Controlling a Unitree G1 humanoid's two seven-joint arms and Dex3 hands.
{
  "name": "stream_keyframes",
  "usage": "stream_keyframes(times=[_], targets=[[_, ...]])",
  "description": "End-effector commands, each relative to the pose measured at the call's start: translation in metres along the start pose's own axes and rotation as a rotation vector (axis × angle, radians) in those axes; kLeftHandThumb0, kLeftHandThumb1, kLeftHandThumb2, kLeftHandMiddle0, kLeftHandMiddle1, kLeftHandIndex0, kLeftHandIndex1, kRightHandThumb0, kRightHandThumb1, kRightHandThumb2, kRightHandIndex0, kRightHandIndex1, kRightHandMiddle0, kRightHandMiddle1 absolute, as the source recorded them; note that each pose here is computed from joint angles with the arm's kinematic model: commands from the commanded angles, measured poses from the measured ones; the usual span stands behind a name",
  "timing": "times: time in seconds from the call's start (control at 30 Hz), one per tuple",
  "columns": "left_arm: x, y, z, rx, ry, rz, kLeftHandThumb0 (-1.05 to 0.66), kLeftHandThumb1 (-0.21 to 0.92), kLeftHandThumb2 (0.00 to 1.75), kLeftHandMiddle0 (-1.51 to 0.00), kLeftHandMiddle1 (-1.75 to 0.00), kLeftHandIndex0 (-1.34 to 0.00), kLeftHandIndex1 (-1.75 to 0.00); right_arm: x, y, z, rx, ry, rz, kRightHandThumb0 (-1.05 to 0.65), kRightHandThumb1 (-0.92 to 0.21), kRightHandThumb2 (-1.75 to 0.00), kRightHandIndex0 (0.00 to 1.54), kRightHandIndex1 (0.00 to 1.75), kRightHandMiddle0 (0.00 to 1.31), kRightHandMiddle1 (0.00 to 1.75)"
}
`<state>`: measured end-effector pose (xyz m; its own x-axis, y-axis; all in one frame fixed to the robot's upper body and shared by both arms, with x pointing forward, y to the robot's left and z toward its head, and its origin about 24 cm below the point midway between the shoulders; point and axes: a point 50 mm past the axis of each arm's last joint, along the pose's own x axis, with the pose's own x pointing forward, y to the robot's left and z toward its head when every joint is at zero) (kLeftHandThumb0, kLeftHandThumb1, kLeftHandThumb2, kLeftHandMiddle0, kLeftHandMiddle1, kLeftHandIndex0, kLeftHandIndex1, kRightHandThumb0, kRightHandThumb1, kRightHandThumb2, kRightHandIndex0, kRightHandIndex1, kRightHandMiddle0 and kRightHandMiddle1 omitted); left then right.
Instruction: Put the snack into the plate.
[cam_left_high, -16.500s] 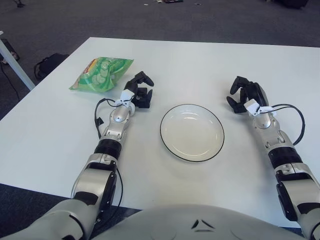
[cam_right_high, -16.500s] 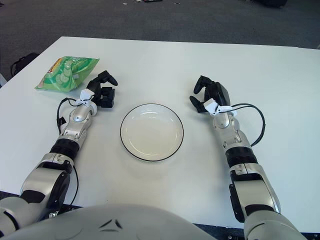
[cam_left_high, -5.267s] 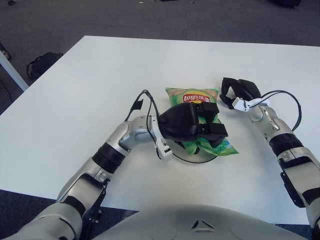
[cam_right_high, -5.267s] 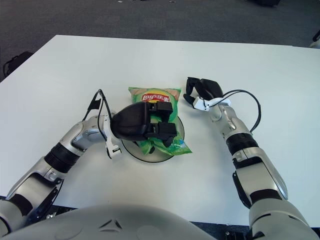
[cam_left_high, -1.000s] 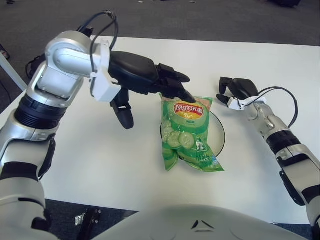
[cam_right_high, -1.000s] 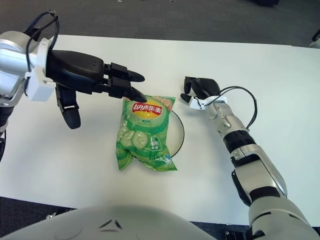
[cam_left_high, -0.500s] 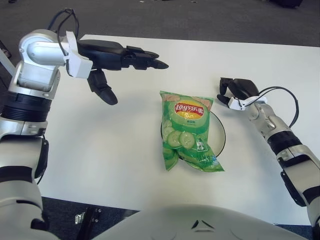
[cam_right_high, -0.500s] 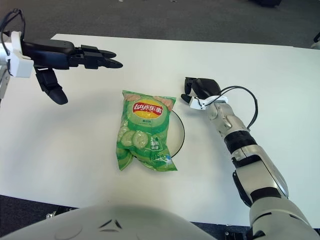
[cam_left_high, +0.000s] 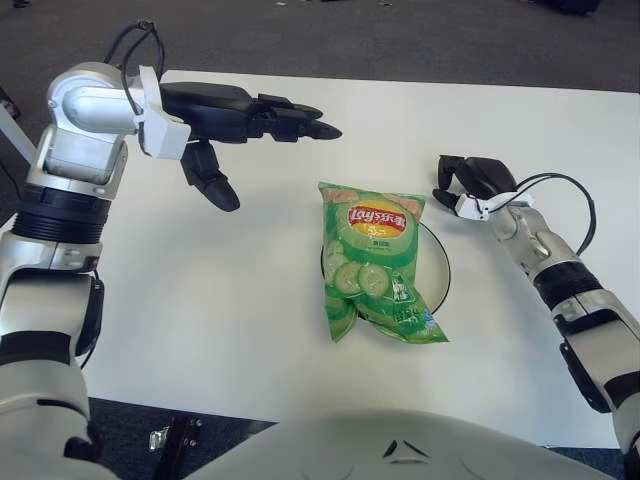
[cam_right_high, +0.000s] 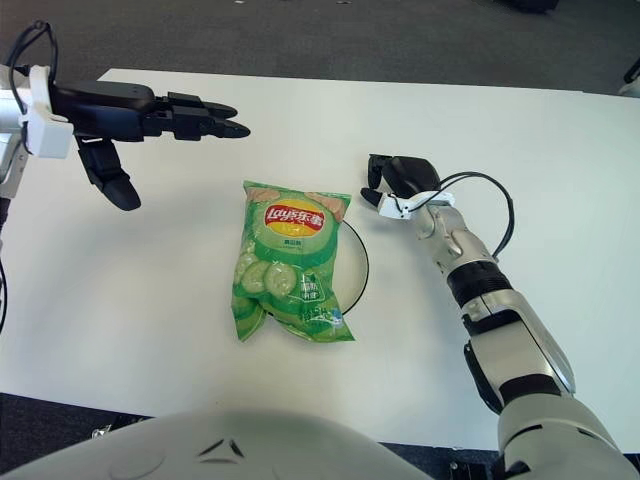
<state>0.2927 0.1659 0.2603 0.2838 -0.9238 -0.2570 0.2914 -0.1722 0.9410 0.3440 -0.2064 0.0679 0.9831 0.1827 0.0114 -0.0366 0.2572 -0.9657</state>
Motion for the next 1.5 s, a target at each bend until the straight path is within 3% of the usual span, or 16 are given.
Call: stream_keyframes(times=[0.0,0.57,0.6,0.63,0.67,0.7,0.77,0.87,1.17,1.4,1.47], targets=[[0.001,0.002,0.001,0.012,0.005,-0.001,-0.69,0.57,0.77,-0.1,-0.07,0.0,-0.1,-0.03,0.055,-0.013,0.003,0.071,0.233,-0.46,-0.38,-1.23,1.16,1.75,0.56,1.75],[0.001,0.002,0.003,0.014,0.004,-0.001,-0.69,0.57,0.77,-0.1,-0.07,0.0,-0.1,-0.031,0.054,-0.013,0.004,0.069,0.232,-0.46,-0.38,-1.23,1.16,1.75,0.56,1.75],[0.002,-0.038,-0.035,-0.347,-0.002,0.542,-0.69,0.57,0.77,-0.1,-0.07,0.0,-0.1,-0.032,0.055,-0.013,0.006,0.066,0.228,-0.46,-0.38,-1.23,1.16,1.75,0.56,1.75],[-0.002,-0.09,-0.061,-0.643,0.099,0.938,-0.59,0.65,0.78,-0.17,-0.35,0.0,-0.42,-0.032,0.055,-0.013,0.008,0.064,0.225,-0.46,-0.39,-1.23,1.17,1.75,0.56,1.75],[-0.003,-0.135,-0.071,-0.845,0.222,1.19,-0.53,0.68,0.82,-0.18,-0.6,0.0,-0.64,-0.033,0.055,-0.014,0.008,0.061,0.223,-0.46,-0.39,-1.23,1.18,1.75,0.56,1.75],[-0.003,-0.161,-0.074,-0.946,0.304,1.311,-0.49,0.7,0.86,-0.18,-0.77,0.0,-0.78,-0.033,0.055,-0.014,0.008,0.06,0.223,-0.46,-0.39,-1.23,1.18,1.75,0.55,1.75],[-0.003,-0.161,-0.074,-0.943,0.308,1.317,-0.46,0.71,0.89,-0.18,-0.91,0.0,-0.91,-0.033,0.055,-0.014,0.008,0.059,0.222,-0.46,-0.39,-1.23,1.19,1.75,0.55,1.75],[0.009,-0.154,-0.084,-1.019,0.31,1.384,-0.49,0.77,0.87,-0.17,-1.09,0.0,-1.03,-0.033,0.055,-0.015,0.005,0.056,0.223,-0.46,-0.39,-1.22,1.19,1.75,0.55,1.75],[0.016,-0.159,-0.085,-1.056,0.372,1.52,-0.51,0.81,0.86,-0.31,-1.36,0.0,-1.41,-0.032,0.056,-0.015,0.007,0.058,0.219,-0.46,-0.39,-1.23,1.21,1.75,0.56,1.75],[0.02,-0.163,-0.087,-1.074,0.441,1.557,-0.5,0.8,0.89,-0.37,-1.5,0.0,-1.56,-0.032,0.056,-0.015,0.006,0.062,0.223,-0.46,-0.39,-1.23,1.21,1.75,0.56,1.75],[0.024,-0.166,-0.087,-1.093,0.469,1.561,-0.41,0.87,0.67,-0.4,-1.57,-0.11,-1.67,-0.032,0.056,-0.016,0.003,0.065,0.224,-0.46,-0.39,-1.23,1.21,1.75,0.55,1.75]])
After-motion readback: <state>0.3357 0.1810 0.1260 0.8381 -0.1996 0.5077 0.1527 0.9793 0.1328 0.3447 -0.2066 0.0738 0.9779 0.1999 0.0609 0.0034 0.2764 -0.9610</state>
